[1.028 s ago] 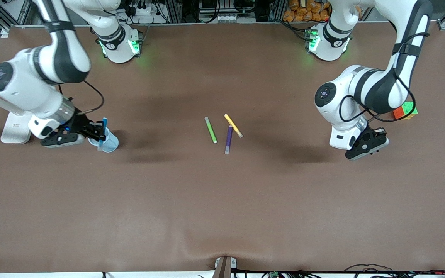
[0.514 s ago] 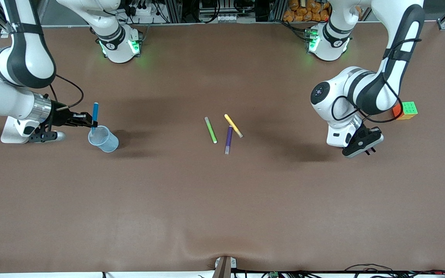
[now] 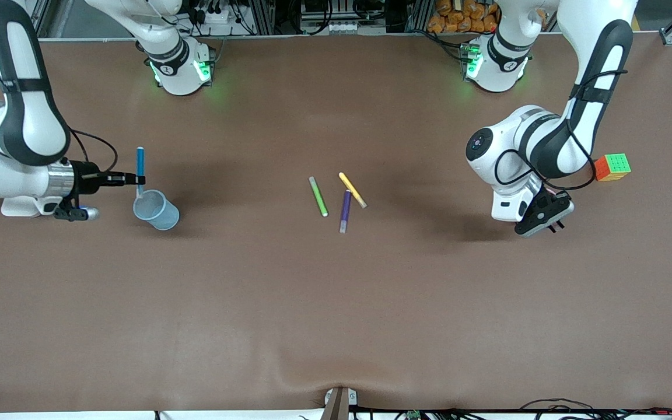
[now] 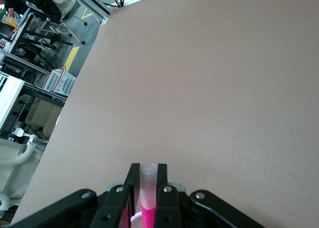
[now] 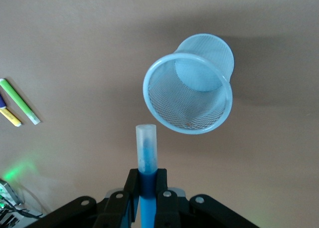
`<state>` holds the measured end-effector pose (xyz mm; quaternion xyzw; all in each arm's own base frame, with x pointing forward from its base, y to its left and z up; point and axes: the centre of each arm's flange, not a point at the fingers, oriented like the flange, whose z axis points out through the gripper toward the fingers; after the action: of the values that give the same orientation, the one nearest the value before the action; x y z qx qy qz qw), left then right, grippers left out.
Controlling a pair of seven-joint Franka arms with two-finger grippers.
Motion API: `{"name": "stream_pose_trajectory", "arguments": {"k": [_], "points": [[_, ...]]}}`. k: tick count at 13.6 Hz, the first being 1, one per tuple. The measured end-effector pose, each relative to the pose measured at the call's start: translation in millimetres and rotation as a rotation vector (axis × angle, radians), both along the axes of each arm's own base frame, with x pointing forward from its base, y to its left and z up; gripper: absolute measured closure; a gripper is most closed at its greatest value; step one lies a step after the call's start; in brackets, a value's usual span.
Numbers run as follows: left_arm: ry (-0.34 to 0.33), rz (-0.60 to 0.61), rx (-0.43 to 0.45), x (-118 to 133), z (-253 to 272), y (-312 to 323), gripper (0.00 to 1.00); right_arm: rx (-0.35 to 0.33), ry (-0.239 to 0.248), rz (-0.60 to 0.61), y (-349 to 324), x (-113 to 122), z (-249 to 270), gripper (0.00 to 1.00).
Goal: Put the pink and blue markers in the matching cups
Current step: 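Lower the blue marker into the blue cup and open the right gripper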
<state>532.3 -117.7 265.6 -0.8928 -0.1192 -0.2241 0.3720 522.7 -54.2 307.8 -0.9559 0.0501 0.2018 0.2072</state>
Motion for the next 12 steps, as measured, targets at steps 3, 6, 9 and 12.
{"name": "stream_pose_trajectory", "arguments": {"k": [3,6,9,12], "points": [[-0.008,0.019,-0.006,-4,-7,1,0.83,0.013,0.050,0.001,-4,11,-22,0.82],[-0.009,0.028,-0.010,-7,-12,1,0.83,0.026,0.088,-0.010,-16,19,-33,0.82],[-0.011,0.032,-0.011,-9,-14,1,0.72,0.028,0.102,-0.020,-24,28,-48,0.82],[-0.011,0.028,-0.012,-10,-14,-1,0.40,0.033,0.129,-0.022,-26,30,-65,0.82]]}}
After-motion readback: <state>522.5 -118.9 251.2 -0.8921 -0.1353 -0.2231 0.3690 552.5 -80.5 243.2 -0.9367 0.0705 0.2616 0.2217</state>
